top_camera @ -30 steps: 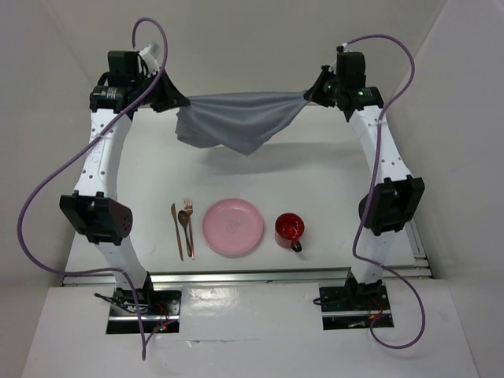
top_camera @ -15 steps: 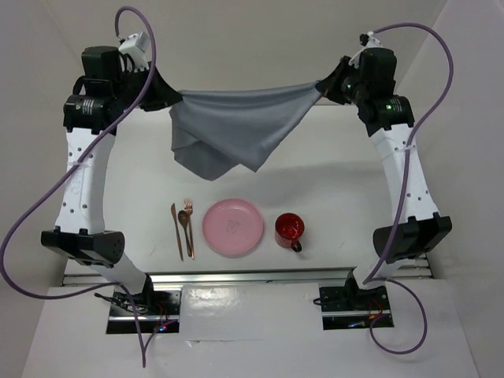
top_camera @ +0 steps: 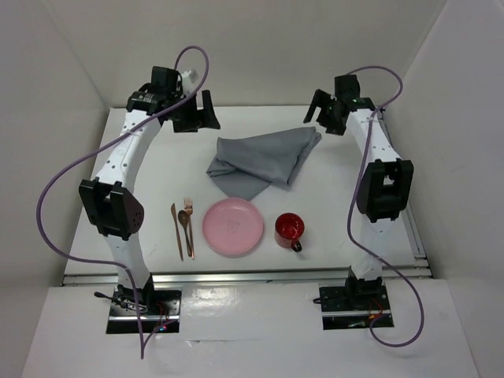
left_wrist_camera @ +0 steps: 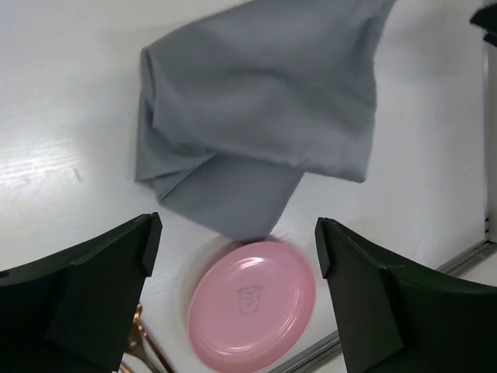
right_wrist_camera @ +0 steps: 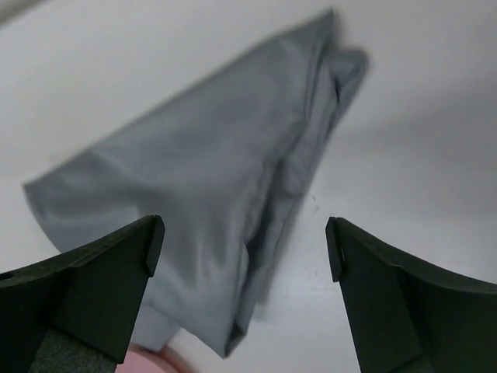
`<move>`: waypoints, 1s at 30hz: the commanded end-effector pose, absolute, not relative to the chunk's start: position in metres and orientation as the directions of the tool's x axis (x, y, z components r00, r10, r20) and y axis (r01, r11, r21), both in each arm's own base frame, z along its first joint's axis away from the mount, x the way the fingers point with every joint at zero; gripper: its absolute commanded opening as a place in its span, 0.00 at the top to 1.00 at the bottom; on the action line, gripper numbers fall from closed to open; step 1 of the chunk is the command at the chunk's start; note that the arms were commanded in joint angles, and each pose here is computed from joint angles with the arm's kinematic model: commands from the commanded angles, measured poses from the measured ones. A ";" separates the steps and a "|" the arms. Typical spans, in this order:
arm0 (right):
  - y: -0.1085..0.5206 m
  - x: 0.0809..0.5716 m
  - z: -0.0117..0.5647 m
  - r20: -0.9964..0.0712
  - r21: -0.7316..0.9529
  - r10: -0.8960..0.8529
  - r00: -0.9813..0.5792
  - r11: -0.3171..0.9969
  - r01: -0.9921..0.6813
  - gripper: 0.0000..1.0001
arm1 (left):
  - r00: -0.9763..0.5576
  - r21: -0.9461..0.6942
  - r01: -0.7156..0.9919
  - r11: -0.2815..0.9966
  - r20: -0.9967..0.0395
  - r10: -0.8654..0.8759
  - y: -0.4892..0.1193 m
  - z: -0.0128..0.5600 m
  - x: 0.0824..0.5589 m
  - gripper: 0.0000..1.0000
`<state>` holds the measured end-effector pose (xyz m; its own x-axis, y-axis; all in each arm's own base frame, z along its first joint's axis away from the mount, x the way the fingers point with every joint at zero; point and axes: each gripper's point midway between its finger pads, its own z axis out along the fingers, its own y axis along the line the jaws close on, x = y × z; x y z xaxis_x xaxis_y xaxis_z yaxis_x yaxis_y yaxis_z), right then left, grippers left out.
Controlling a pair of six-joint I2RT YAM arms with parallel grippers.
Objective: Set the dinner table for one person
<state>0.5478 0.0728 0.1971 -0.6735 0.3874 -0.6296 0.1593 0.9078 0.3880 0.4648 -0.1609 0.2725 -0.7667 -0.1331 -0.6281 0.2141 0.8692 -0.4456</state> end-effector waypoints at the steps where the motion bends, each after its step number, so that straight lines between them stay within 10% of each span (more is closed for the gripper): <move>1: 0.089 0.517 0.221 -0.666 0.365 0.360 -0.653 0.921 0.136 0.01 | -0.715 -0.386 0.173 0.906 -0.682 -0.154 -0.136 0.287 0.459 0.00; 2: 0.092 0.510 0.228 -0.683 0.361 0.354 -0.639 0.924 0.126 0.05 | -0.719 -0.380 0.147 0.913 -0.675 -0.165 -0.133 0.283 0.457 0.05; 7: 0.133 0.464 0.168 -0.637 0.232 0.225 -0.738 0.968 0.095 0.27 | -0.818 -0.402 0.065 0.913 -0.545 -0.182 -0.134 0.217 0.445 1.00; 11: 0.157 0.437 0.133 -0.554 0.232 0.192 -0.810 0.970 0.071 0.33 | -0.895 -0.439 -0.004 0.899 -0.400 -0.200 -0.141 0.159 0.434 0.96; 15: 0.183 0.411 0.106 -0.401 0.441 0.327 -0.856 0.887 0.133 0.20 | -0.919 -0.435 -0.101 0.895 -0.304 -0.251 -0.141 0.115 0.432 0.41; 22: 0.201 0.392 0.083 -0.199 0.657 0.509 -0.837 0.703 0.272 0.28 | -0.926 -0.438 -0.084 0.895 -0.298 -0.232 -0.156 0.090 0.446 0.51; 30: 0.204 0.395 0.058 -0.143 0.657 0.551 -0.823 0.674 0.337 0.27 | -0.929 -0.392 -0.102 0.915 -0.292 -0.229 -0.158 0.071 0.472 0.36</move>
<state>0.3835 0.1929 0.0474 -0.8407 0.5243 -0.1353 0.3531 0.7202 0.5972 0.4588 -0.1599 0.0728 -0.9370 -0.2173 -0.2735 -0.0940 0.9110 -0.4016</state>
